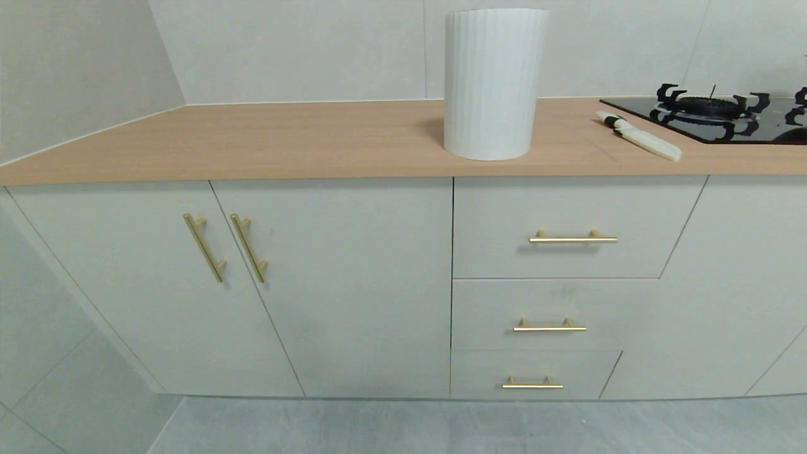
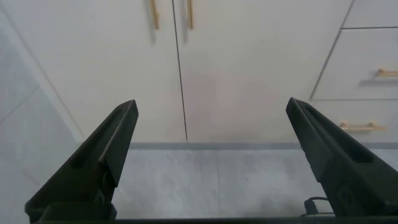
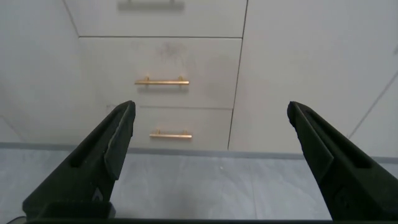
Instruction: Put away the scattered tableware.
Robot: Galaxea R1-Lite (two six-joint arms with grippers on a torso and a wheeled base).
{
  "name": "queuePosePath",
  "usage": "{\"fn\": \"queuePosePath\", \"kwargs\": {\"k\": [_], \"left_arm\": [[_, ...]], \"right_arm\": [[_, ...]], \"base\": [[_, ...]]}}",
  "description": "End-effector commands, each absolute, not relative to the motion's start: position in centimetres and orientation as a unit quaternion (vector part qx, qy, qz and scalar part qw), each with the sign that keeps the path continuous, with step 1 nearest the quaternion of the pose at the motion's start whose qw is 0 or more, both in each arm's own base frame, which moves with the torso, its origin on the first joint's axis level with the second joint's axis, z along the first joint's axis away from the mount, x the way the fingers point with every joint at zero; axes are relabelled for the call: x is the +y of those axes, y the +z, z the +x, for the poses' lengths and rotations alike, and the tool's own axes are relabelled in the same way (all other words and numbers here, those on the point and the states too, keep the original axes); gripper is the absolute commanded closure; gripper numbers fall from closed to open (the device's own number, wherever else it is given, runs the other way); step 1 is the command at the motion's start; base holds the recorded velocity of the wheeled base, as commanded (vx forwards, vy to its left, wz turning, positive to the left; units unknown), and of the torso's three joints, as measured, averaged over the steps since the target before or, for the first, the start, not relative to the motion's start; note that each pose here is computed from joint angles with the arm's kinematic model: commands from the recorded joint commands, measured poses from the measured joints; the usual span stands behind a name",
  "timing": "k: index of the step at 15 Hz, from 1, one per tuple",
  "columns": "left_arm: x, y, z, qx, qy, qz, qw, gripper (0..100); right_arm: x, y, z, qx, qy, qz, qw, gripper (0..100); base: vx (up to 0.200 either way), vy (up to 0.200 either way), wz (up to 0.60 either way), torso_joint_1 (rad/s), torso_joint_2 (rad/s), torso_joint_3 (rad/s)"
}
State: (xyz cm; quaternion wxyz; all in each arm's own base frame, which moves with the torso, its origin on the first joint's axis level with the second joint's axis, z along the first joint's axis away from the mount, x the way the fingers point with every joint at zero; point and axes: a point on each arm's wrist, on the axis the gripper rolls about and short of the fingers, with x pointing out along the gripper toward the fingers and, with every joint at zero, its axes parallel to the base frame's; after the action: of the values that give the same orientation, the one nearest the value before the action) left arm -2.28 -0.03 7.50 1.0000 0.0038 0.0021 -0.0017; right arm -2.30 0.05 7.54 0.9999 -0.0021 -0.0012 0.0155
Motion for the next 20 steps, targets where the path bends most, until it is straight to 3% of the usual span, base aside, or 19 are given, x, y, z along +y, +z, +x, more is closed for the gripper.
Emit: {"fn": "queuePosePath", "kwargs": {"k": [1, 10, 20], "left_arm": [[-0.03, 7.5, -2.28, 0.002, -0.002, 0.004, 1.0, 0], [-0.03, 7.5, -2.28, 0.002, -0.002, 0.003, 1.0, 0], [-0.03, 7.5, -2.28, 0.002, -0.002, 0.002, 1.0, 0]], "right_arm": [[0.05, 7.55, -2.28, 0.0, 0.016, -0.002, 1.0, 0], [0.05, 7.55, -2.28, 0.0, 0.016, -0.002, 1.0, 0], [0.05, 7.55, -2.28, 0.0, 0.016, -0.003, 1.0, 0]], "base": [[0.2, 0.0, 0.0, 0.002, 0.0, 0.002], [0.2, 0.0, 0.0, 0.002, 0.0, 0.001], [0.0, 0.0, 0.0, 0.0, 0.0, 0.0]]}}
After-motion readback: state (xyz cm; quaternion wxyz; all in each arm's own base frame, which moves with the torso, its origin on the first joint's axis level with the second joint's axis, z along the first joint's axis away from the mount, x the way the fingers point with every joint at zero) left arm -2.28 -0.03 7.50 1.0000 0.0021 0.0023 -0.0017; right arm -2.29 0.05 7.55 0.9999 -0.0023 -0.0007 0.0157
